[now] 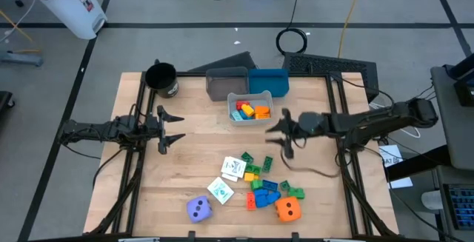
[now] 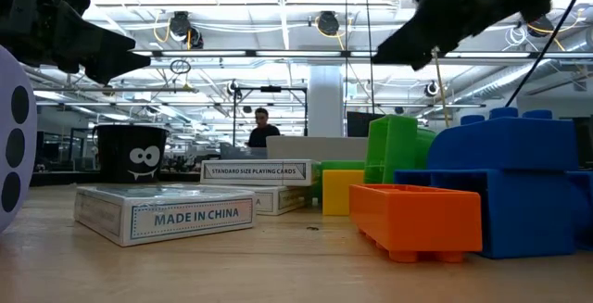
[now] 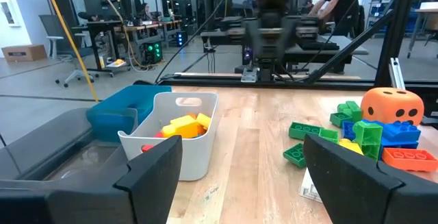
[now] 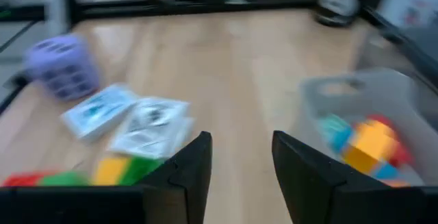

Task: Pick & Place Toys
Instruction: Put the green game piece into the gray bin

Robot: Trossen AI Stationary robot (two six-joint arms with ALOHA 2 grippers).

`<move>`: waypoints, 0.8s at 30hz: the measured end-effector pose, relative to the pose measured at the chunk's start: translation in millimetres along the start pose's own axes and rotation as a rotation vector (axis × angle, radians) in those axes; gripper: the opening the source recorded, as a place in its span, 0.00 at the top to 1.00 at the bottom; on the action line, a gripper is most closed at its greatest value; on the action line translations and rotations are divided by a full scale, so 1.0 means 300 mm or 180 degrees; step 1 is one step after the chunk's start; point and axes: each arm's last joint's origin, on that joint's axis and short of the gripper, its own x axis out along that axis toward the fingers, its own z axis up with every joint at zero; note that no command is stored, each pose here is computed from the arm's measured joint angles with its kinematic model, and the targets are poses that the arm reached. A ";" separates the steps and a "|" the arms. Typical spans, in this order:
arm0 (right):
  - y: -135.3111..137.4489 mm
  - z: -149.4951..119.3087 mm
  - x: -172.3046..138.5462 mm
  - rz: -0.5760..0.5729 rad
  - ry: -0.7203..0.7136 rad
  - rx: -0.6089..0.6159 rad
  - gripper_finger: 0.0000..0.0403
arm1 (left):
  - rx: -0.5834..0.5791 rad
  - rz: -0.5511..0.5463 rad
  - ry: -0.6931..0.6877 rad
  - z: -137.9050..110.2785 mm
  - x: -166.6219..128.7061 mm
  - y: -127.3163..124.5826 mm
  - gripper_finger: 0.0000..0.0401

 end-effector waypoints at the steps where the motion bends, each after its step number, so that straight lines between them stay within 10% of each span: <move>1: 0.028 0.000 -0.001 0.0107 -0.0010 -0.0092 0.60 | 0.0000 -0.0001 0.0000 0.000 0.000 0.000 0.23; 13: 0.272 -0.077 -0.030 0.0987 0.0478 -0.0116 0.23 | 0.0001 0.0000 0.0000 0.000 0.000 0.000 0.23; 24: 0.428 -0.168 -0.171 0.0715 0.1632 0.0154 0.25 | -0.0001 -0.0001 0.0000 0.000 0.000 0.000 0.23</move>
